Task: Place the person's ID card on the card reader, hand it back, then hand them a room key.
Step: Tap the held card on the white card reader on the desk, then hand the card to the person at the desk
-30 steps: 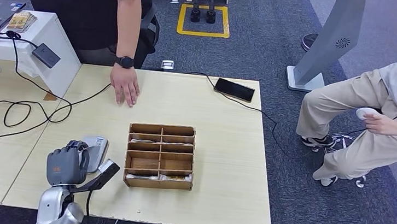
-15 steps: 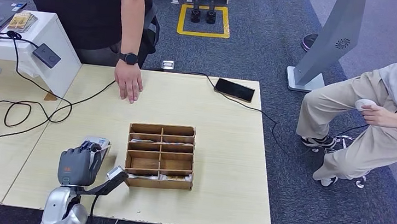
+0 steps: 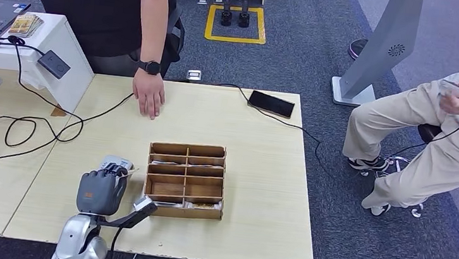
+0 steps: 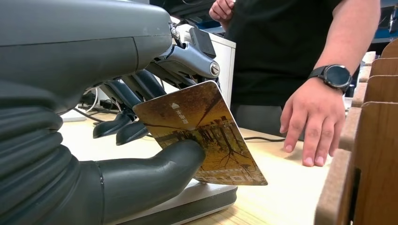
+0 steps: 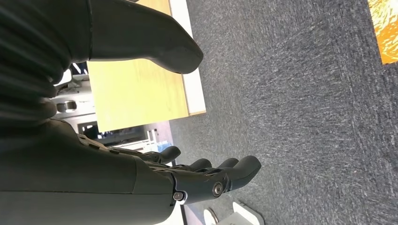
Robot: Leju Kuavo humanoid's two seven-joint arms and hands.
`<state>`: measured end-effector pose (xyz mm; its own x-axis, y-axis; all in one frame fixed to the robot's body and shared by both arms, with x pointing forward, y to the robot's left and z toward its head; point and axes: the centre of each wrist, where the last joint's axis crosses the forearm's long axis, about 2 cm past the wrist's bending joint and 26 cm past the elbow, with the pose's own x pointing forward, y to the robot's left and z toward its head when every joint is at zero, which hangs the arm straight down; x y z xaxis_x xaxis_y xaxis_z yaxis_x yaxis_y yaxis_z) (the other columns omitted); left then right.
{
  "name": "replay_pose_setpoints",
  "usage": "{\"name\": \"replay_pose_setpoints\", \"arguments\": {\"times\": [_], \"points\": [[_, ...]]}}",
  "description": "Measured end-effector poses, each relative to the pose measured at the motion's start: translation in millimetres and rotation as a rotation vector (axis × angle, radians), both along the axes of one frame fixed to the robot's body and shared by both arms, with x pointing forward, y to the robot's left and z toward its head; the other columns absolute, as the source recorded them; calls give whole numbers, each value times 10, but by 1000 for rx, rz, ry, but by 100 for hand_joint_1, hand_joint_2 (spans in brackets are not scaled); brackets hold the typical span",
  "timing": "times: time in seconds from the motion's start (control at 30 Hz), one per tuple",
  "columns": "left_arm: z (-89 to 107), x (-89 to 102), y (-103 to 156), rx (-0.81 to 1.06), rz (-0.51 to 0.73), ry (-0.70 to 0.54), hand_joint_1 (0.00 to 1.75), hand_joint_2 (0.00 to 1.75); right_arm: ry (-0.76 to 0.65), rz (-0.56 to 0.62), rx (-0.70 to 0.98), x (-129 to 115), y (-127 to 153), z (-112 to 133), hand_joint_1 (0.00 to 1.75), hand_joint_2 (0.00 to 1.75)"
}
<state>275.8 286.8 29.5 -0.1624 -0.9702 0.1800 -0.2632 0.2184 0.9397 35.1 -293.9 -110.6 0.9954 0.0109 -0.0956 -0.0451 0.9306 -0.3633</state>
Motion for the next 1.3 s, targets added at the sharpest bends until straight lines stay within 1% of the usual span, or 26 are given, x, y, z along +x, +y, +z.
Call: {"name": "replay_pose_setpoints", "arguments": {"times": [0.13, 0.23, 0.3, 0.4, 0.47, 0.5, 0.6, 0.67, 0.73, 0.83, 1.0, 1.13, 1.17, 1.27, 1.3], "points": [[0, 1, -12, -49, 13, -8, 175, 175, 2, 0, -1, -2, 5, 0, 0, 175], [1, 23, -14, -172, 37, -43, 175, 175, 8, -3, -6, -3, 7, 0, 0, 175], [-3, 59, -27, -330, 91, -76, 175, 175, 10, -4, -12, -3, 14, 1, 0, 175], [62, 180, -100, -696, 228, -106, 175, 175, 15, 0, -16, -3, 41, 1, 0, 175], [202, 307, -163, -953, 288, -108, 175, 175, 18, 8, -17, -3, 61, 2, 0, 175], [302, 382, -196, -1067, 293, -108, 175, 175, 18, 12, -20, -3, 69, 3, 0, 175], [678, 646, -307, -1371, 232, -105, 175, 175, 18, 28, -31, 1, 88, 5, 0, 175], [943, 818, -379, -1496, 162, -101, 175, 175, 16, 37, -37, 3, 96, 5, 0, 175], [1159, 949, -450, -1558, 93, -94, 175, 175, 16, 45, -43, 1, 97, 6, 0, 175], [1367, 1071, -541, -1593, 11, -75, 175, 175, 17, 54, -46, 2, 96, 6, 0, 175], [1613, 1223, -655, -1579, -71, -66, 175, 175, 18, 74, -49, 4, 97, 6, 0, 175], [1734, 1303, -730, -1556, -100, -64, 175, 175, 19, 79, -50, 3, 98, 6, 0, 175], [1753, 1317, -741, -1553, -104, -62, 169, 175, 19, 80, -50, 3, 99, 6, 0, 175], [1791, 1353, -771, -1545, -112, -55, 38, 175, 19, 81, -49, 3, 100, 6, 0, 175], [1797, 1362, -780, -1542, -113, -53, 0, 175, 19, 81, -49, 3, 100, 6, 0, 175]]}}
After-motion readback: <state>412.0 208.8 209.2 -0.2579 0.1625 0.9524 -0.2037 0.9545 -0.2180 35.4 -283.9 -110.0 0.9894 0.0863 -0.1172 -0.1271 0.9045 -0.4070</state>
